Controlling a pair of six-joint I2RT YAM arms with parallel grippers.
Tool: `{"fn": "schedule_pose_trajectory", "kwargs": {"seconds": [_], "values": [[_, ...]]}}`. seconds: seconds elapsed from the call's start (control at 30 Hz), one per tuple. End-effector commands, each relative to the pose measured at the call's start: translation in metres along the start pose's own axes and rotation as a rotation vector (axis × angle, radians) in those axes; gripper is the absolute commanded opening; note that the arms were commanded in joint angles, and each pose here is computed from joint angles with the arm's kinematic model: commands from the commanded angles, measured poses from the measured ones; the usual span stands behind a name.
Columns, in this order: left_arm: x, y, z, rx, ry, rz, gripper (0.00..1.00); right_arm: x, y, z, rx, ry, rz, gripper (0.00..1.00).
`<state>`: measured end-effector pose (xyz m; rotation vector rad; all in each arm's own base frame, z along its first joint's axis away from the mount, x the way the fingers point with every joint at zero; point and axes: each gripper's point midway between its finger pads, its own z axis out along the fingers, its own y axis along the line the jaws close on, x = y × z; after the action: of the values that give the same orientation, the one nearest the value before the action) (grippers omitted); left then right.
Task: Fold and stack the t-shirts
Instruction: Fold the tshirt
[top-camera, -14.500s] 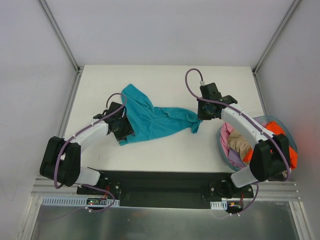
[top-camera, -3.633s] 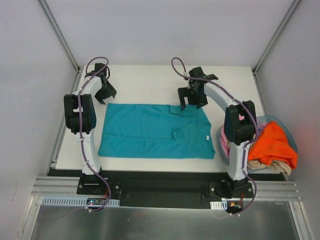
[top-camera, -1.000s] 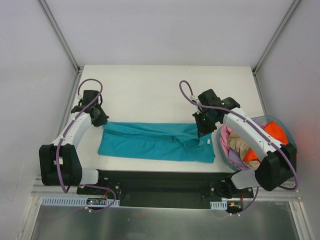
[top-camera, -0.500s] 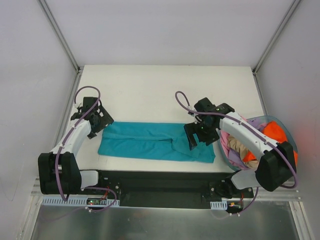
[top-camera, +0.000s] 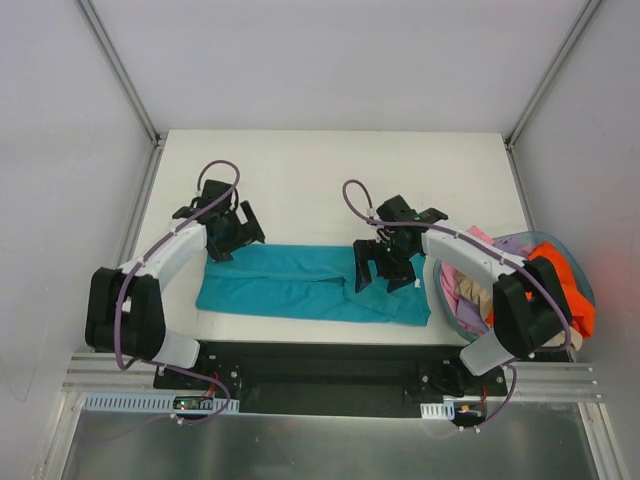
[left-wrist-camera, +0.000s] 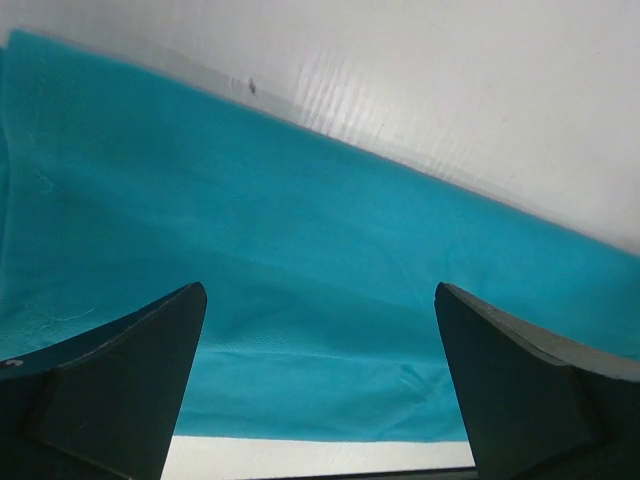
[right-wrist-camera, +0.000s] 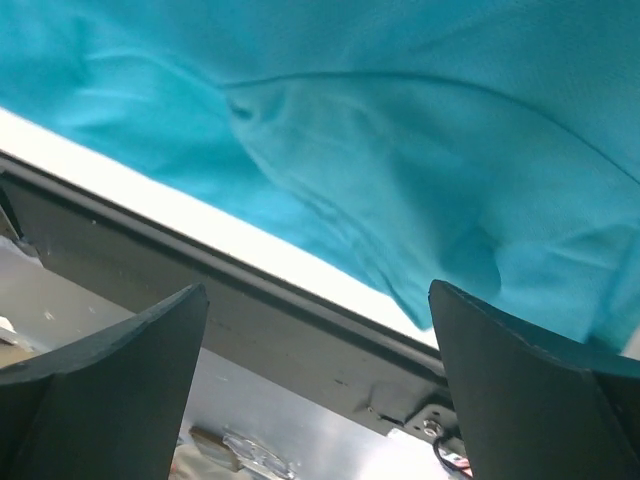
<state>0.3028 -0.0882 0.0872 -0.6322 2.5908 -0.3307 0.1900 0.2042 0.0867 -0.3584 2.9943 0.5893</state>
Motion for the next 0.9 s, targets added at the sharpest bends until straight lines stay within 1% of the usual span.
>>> {"fn": "schedule_pose_trajectory", "kwargs": {"seconds": [0.0, 0.2, 0.23, 0.27, 0.3, 0.33, 0.37, 0.4, 0.43, 0.47, 0.5, 0.53, 0.57, 0.6, 0.63, 0.67, 0.7, 0.73, 0.77, 0.8, 0.83, 0.87], "values": [[0.019, 0.007, 0.019, -0.033, 0.100, 0.016, 0.99, -0.010, 0.002, 0.028, -0.039, 0.004, 0.096, 0.97], [0.033, 0.022, 0.028, -0.075, 0.124, 0.011, 0.99, -0.023, -0.033, 0.060, 0.009, 0.072, 0.235, 0.97], [0.036, 0.021, 0.031, -0.065, 0.136, 0.000, 0.99, -0.036, -0.040, 0.058, 0.009, 0.050, 0.261, 0.97], [0.041, 0.020, 0.033, -0.052, 0.150, -0.006, 0.99, -0.041, -0.047, 0.064, 0.015, 0.063, 0.284, 0.97], [0.052, 0.021, 0.036, -0.037, 0.188, -0.016, 0.99, -0.051, -0.050, 0.064, 0.010, 0.050, 0.293, 0.97], [0.054, 0.019, 0.042, -0.026, 0.189, -0.033, 0.99, -0.061, -0.057, 0.064, 0.009, 0.039, 0.318, 0.97], [0.059, 0.020, 0.044, -0.023, 0.197, -0.042, 0.99, -0.082, -0.054, 0.065, -0.012, 0.022, 0.315, 0.97], [0.067, 0.022, 0.046, -0.027, 0.217, -0.050, 0.99, -0.093, -0.055, 0.066, -0.020, 0.014, 0.316, 0.97], [0.071, 0.021, 0.048, -0.023, 0.228, -0.071, 0.99, -0.101, -0.058, 0.066, -0.012, 0.017, 0.322, 0.97], [0.074, 0.017, 0.049, -0.008, 0.229, -0.072, 0.99, -0.126, -0.060, 0.068, -0.003, -0.011, 0.314, 0.97], [0.079, 0.017, 0.050, -0.007, 0.241, -0.075, 0.99, -0.135, -0.061, 0.070, 0.006, -0.012, 0.314, 0.97], [0.085, 0.010, 0.049, 0.008, 0.256, -0.086, 0.99, -0.141, -0.065, 0.068, 0.020, 0.005, 0.330, 0.97], [0.086, 0.006, 0.049, 0.022, 0.257, -0.089, 0.99, -0.145, -0.071, 0.081, 0.027, 0.037, 0.350, 0.97], [0.094, -0.001, 0.048, 0.030, 0.270, -0.096, 0.99, -0.173, -0.066, 0.073, 0.012, -0.016, 0.344, 0.97], [0.097, -0.006, 0.046, 0.041, 0.273, -0.099, 0.99, -0.175, -0.068, 0.073, 0.022, 0.003, 0.363, 0.97], [0.101, -0.011, 0.046, 0.049, 0.278, -0.100, 0.99, -0.195, -0.067, 0.075, 0.022, -0.022, 0.371, 0.97], [0.105, -0.017, 0.045, 0.047, 0.280, -0.126, 0.99, -0.200, -0.067, 0.077, 0.026, -0.021, 0.391, 0.97], [0.118, -0.025, 0.044, 0.053, 0.300, -0.103, 0.99, -0.204, -0.065, 0.081, 0.020, -0.023, 0.409, 0.97], [0.125, -0.033, 0.043, 0.060, 0.308, -0.098, 0.99, -0.210, -0.060, 0.090, -0.017, -0.014, 0.430, 0.97], [0.131, -0.040, 0.043, 0.057, 0.321, -0.120, 0.99, -0.220, -0.048, 0.092, -0.042, -0.035, 0.446, 0.97], [0.147, -0.047, 0.044, 0.052, 0.349, -0.093, 0.99, -0.231, -0.043, 0.095, -0.054, -0.056, 0.448, 0.97], [0.151, -0.057, 0.043, 0.065, 0.359, -0.083, 0.99, -0.234, -0.044, 0.106, -0.041, -0.048, 0.454, 0.97]]}}
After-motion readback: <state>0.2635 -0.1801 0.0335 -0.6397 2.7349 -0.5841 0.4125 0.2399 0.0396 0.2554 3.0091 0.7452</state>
